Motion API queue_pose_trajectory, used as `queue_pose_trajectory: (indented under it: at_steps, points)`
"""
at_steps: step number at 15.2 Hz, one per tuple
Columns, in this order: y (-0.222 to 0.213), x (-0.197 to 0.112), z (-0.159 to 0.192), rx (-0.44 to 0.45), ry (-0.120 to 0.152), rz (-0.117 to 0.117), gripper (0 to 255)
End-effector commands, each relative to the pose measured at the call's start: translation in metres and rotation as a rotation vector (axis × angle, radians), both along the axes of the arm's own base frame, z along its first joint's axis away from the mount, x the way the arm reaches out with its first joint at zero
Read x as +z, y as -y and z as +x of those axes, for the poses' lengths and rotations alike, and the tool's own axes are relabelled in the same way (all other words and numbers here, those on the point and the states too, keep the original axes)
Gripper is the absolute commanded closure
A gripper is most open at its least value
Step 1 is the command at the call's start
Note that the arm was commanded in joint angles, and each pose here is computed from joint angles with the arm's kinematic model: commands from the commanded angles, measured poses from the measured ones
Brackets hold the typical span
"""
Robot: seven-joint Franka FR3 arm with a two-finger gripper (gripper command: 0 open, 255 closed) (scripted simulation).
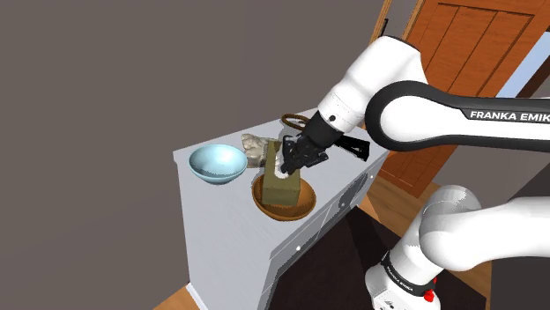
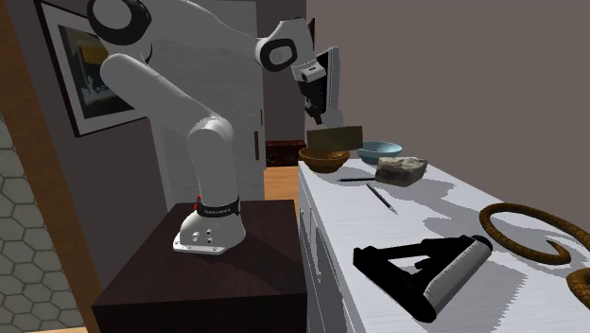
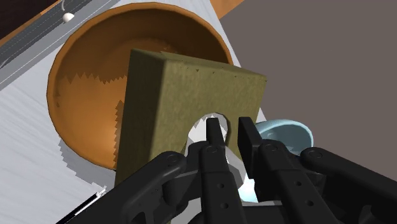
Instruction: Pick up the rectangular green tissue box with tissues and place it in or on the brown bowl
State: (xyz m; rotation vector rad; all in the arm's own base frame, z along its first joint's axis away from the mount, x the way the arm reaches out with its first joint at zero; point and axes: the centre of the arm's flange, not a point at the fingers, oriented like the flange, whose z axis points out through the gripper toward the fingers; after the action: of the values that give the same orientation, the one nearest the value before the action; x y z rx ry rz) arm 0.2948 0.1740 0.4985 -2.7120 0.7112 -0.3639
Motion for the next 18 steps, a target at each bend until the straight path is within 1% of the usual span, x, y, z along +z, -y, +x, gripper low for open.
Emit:
queue_pose_trajectory:
  at_steps: [1,2,7,11,18]
  points:
    - [0.0,0.0,0.0,0.0,0.0,0.0,255]
    - [0.0,0.0,0.0,0.0,0.0,0.0,0]
    - [0.0,0.0,0.0,0.0,0.0,0.0,0]
    - [0.012,0.046,-0.016,0.0,0.0,0.0,0]
    - [0.012,0.046,-0.016,0.0,0.0,0.0,0]
